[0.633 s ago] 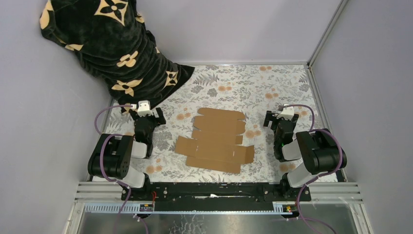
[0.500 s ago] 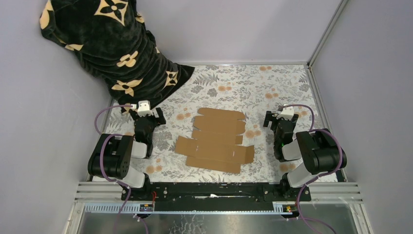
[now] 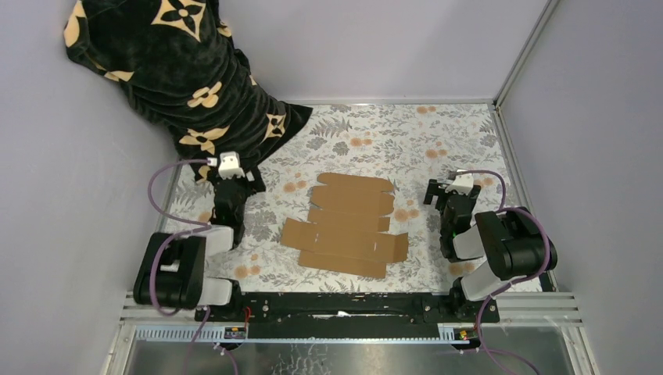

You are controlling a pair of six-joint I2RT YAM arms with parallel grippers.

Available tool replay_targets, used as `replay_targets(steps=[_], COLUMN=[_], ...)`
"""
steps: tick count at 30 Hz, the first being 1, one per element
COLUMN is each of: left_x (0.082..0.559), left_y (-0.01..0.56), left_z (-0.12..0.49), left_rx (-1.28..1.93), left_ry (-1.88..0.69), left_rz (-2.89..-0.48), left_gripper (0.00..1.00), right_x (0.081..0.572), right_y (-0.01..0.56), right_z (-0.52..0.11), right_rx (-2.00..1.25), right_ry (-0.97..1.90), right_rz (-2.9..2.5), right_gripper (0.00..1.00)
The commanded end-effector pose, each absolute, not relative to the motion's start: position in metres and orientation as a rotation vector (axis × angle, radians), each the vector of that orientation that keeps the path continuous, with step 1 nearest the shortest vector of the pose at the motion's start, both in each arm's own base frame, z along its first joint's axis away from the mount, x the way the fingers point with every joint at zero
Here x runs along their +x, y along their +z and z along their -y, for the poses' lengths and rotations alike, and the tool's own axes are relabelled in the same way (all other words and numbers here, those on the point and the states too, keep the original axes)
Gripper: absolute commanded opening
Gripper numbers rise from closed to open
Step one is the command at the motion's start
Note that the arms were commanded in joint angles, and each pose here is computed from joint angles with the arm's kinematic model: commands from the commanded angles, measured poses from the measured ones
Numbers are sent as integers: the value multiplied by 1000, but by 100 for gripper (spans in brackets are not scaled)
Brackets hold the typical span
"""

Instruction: Fold the paper box

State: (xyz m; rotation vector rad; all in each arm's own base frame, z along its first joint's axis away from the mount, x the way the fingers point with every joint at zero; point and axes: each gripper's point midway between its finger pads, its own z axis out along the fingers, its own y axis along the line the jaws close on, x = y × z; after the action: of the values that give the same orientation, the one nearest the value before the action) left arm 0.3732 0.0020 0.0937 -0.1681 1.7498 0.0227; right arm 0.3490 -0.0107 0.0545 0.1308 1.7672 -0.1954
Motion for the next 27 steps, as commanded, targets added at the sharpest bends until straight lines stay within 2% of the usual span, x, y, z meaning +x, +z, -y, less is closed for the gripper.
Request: replay_targets(steps=[1,5,8,15,18,21,24,27], left_x=[381,374,372,374,350,321,289,278], left_y=[153,212,252,382,414,421,408,375], left_z=[15,58,83,137,154,147,140,111], left_rx=[-228,-235,-233,-124,8,-83,-126,-300], left_ry=[-39,-201,-242,-487,-572,-674,-749,-652], left_rz=[-1707,-1611,-1608,-1602,-1587,-1587,-1562,-1647], left_gripper=[99,99,99,99,99,99,99,99], right_x=[353,352,366,393,389,369,337,295], right_y=[94,108,147,238,229,219,205,188], right_z=[19,18,-3,-79,-72,-97,-112,-152], right_rx=[206,380,422,220,438,257,212,12], right_ry=[-208,-183,-46,367,370,482,581,652], right_rz=[-1637,-1815,-1887,-1906,-2001,-2105,-2158,-2242], right_gripper=[100,100,100,100,100,100,100,100])
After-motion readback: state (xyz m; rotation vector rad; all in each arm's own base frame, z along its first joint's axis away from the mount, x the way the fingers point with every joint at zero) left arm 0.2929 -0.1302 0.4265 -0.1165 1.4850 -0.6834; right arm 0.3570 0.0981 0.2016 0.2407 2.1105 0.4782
